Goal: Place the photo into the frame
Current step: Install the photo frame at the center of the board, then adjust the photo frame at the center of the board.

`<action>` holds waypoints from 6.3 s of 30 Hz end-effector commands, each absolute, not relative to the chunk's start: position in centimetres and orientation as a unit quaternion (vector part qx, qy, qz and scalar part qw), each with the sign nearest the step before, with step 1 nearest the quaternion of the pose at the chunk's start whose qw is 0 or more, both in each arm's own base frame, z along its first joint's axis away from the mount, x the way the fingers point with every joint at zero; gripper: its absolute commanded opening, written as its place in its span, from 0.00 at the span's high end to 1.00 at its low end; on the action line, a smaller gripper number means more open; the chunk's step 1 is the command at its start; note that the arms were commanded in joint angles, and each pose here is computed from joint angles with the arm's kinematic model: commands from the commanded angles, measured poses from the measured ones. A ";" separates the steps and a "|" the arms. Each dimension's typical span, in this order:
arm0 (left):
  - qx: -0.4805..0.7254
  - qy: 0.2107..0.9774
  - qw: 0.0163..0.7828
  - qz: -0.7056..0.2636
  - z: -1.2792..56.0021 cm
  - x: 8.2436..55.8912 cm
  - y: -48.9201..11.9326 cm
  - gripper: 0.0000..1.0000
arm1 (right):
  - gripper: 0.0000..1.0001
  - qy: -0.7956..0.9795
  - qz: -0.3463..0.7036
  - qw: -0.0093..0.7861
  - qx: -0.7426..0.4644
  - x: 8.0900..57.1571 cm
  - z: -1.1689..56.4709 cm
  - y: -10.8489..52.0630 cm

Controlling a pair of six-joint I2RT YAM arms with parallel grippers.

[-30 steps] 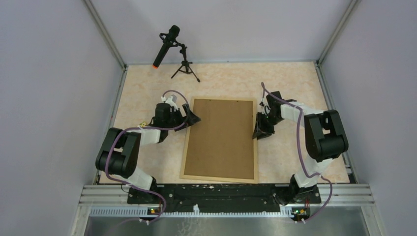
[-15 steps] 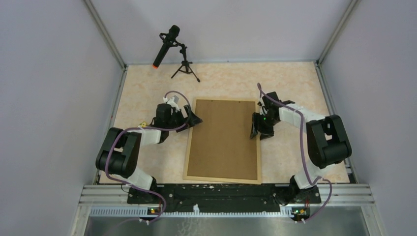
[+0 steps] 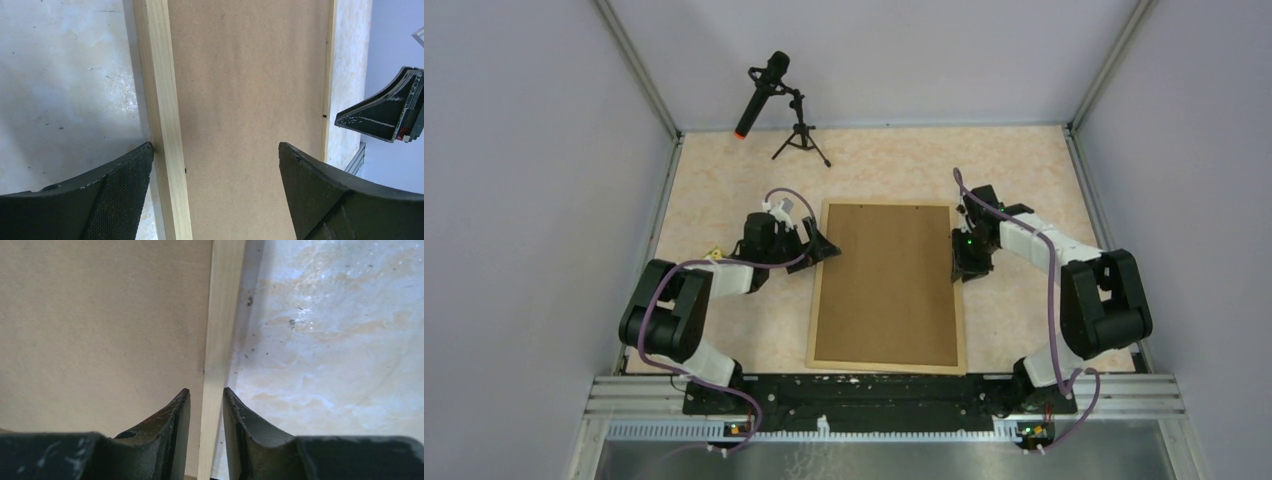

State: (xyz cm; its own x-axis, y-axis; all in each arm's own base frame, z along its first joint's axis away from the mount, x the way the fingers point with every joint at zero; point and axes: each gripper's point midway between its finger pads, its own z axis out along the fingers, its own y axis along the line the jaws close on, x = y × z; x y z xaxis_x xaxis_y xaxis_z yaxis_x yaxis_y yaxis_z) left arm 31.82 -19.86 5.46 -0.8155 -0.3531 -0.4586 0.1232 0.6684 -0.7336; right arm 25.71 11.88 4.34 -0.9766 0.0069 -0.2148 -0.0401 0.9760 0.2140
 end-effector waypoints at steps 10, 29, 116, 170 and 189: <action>-0.080 0.886 0.229 -0.394 2.9 28.8 -19.9 0.02 | 0.72 0.991 0.065 0.118 -0.013 27.0 3.8 10.5; -0.080 0.887 0.228 -0.394 2.8 28.8 -19.9 0.02 | 0.76 0.994 0.046 0.099 -0.012 27.4 1.2 10.2; -0.079 0.886 0.230 -0.394 3.0 28.7 -19.9 0.02 | 0.73 0.996 0.023 0.059 0.056 15.7 2.8 11.4; -0.078 0.885 0.231 -0.396 3.1 28.6 -19.9 0.02 | 0.71 0.998 -0.016 0.034 0.041 17.8 -3.7 16.1; -0.096 0.894 0.219 -0.378 3.1 26.7 -19.3 0.02 | 0.27 0.967 0.164 0.194 -0.006 28.5 2.5 19.3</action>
